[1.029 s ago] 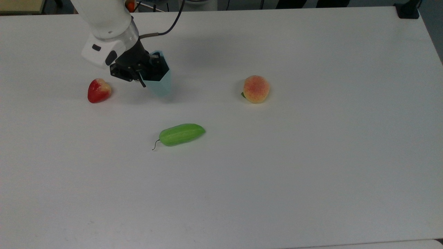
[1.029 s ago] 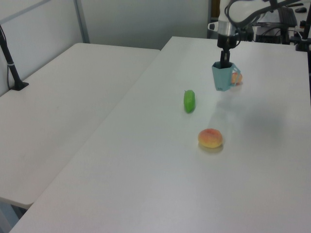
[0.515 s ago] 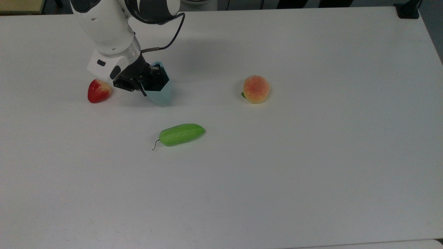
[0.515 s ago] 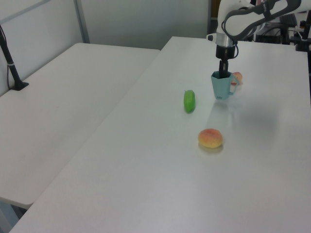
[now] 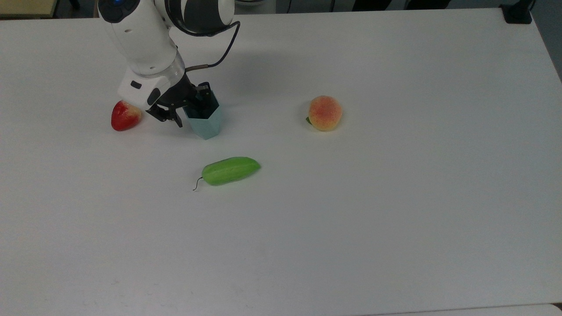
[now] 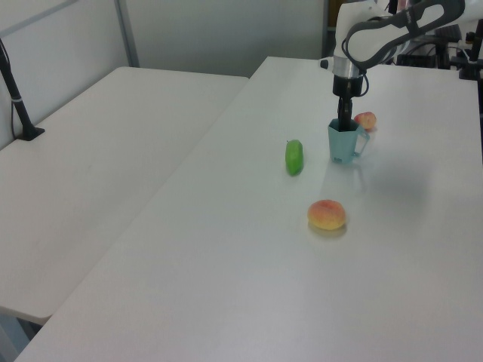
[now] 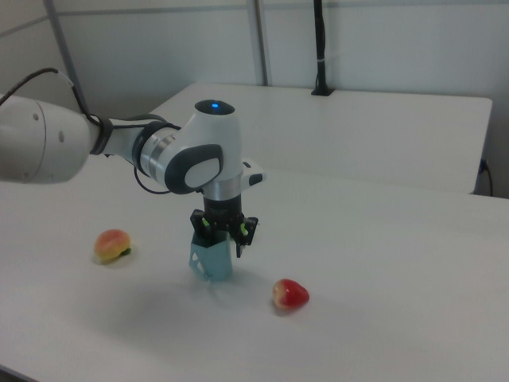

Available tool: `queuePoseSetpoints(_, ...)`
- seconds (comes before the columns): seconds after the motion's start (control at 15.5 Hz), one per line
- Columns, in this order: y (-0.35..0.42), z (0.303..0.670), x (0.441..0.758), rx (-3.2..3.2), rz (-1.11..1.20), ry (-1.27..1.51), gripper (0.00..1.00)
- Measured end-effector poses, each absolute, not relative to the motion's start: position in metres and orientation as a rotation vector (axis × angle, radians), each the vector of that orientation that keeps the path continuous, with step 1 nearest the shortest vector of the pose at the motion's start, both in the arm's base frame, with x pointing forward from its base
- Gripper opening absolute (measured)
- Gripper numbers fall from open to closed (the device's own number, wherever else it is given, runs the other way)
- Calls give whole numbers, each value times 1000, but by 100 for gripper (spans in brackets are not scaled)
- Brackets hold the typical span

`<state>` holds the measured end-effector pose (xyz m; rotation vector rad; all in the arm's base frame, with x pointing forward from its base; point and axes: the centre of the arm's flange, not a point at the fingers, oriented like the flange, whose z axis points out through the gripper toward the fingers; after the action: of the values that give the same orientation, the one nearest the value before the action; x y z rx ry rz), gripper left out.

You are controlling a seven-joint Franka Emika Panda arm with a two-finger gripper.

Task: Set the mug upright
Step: 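Open the gripper and raise it away from the mug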

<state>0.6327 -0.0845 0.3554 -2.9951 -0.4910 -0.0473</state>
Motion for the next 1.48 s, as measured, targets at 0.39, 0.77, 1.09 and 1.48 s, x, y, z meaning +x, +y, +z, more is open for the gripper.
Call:
queuePoseSetpoints(0.39,-63,463,639,-3001,-238,-288,100)
queuePoseSetpoints(0.77,-53,618,595,-2956,-218,75,100)
queuePoseSetpoints(1.09,-22,668,560,-2932,-117,201,100)
queuePoseSetpoints(1.48,-13,680,543,-2962,-73,203,100)
